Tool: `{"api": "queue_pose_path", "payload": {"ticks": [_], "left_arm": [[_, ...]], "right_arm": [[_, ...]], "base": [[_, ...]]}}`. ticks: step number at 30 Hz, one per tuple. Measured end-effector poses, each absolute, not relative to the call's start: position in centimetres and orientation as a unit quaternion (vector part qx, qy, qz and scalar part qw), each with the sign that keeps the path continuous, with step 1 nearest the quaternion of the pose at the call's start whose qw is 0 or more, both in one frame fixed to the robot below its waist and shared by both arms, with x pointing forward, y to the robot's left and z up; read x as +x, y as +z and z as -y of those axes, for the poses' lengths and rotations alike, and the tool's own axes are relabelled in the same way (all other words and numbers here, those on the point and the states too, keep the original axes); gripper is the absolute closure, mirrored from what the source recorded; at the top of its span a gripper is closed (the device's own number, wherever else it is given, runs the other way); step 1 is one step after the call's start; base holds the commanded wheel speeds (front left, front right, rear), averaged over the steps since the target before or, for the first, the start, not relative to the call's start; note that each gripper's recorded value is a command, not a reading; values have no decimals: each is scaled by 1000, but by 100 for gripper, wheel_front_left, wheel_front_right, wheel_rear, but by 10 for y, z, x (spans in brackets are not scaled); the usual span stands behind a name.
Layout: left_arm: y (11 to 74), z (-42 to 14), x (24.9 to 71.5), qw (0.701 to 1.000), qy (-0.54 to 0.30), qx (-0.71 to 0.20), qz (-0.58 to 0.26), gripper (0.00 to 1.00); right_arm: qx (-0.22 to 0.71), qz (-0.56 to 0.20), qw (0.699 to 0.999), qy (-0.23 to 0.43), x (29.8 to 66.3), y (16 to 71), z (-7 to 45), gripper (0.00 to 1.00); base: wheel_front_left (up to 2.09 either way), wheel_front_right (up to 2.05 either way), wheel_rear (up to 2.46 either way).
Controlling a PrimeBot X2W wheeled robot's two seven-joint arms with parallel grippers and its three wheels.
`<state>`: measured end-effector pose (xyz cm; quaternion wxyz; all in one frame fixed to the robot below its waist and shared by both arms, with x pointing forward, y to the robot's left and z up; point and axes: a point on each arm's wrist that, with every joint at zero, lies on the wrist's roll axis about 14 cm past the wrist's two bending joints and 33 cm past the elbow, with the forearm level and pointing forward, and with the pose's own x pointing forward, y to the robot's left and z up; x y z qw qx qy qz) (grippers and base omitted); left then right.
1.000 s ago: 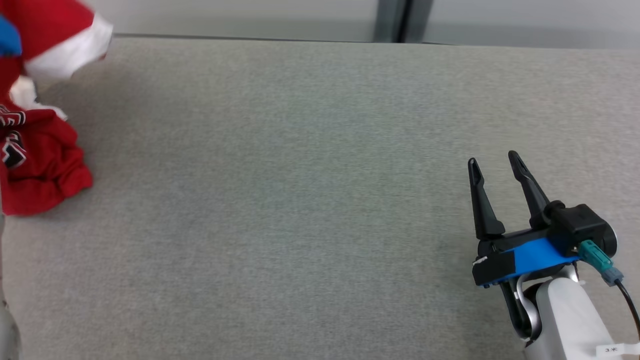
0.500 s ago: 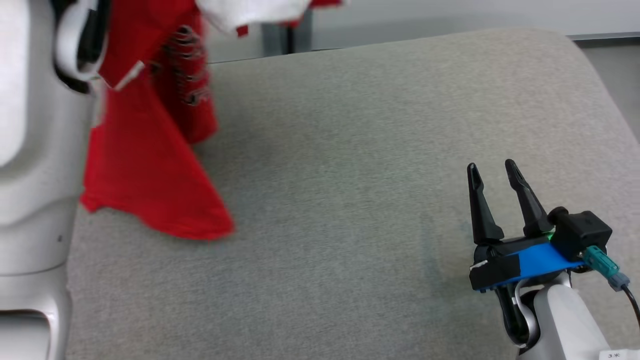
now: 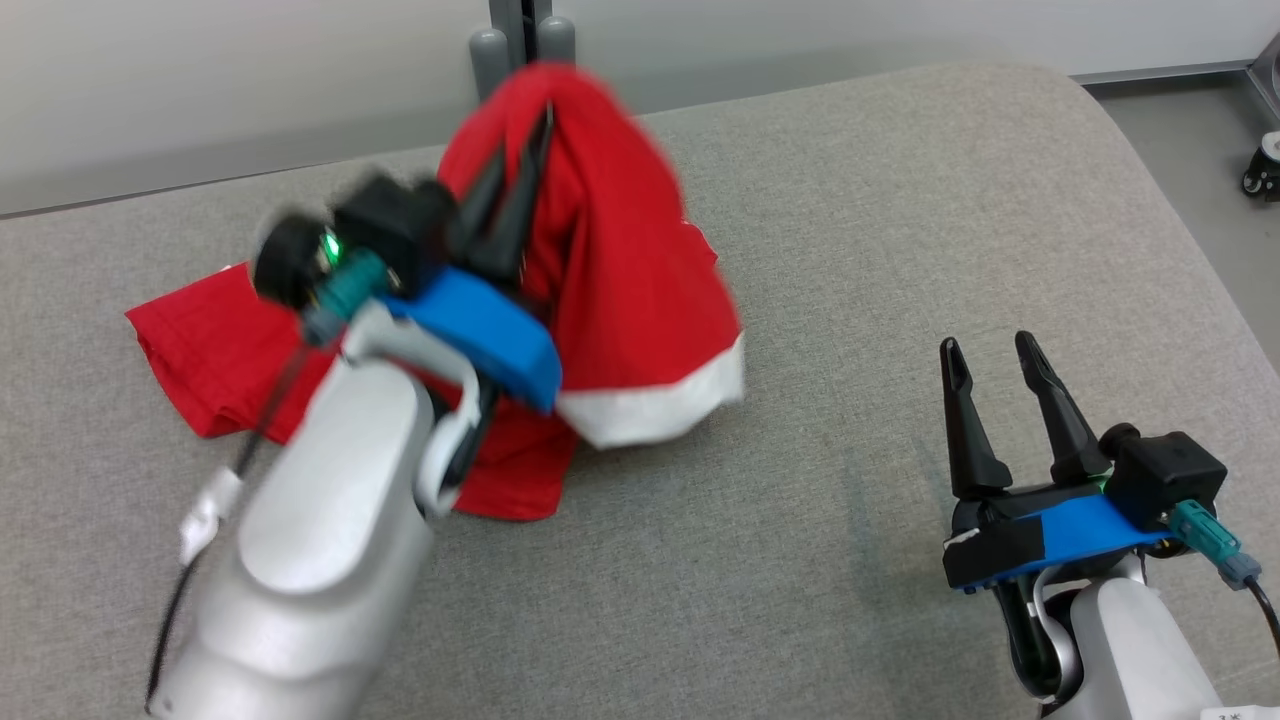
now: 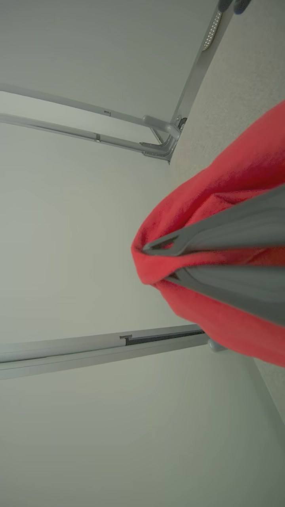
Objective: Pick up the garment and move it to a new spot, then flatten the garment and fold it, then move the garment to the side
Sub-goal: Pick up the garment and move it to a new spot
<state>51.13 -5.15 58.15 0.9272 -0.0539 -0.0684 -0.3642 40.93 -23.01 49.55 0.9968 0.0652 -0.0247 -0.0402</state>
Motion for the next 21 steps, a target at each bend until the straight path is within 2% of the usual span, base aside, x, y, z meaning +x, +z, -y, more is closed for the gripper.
{"api": "queue_pose_path", "payload": {"ticks": [7,8,9,10,14,21], "left_arm": [[456,36,469,934,-345,-39,-85,100],[446,34,464,934,-342,-39,-99,79],[439,34,459,932,-342,-36,-109,31],[435,33,456,932,-344,-31,-113,0],[449,26,456,939,-333,-29,-84,0],[528,-16,476,964,-257,-54,34,0]], "right_arm": [[66,18,997,-35,411,491,226,0],[66,17,997,-33,412,491,225,0],[67,17,997,-31,413,490,223,0],[68,16,997,-28,413,490,221,0],[71,24,997,-18,414,495,214,0],[76,21,997,2,411,494,198,0]], "base": [[0,0,0],[0,0,0],[0,0,0],[0,0,0],[0,0,0],[0,0,0]]}}
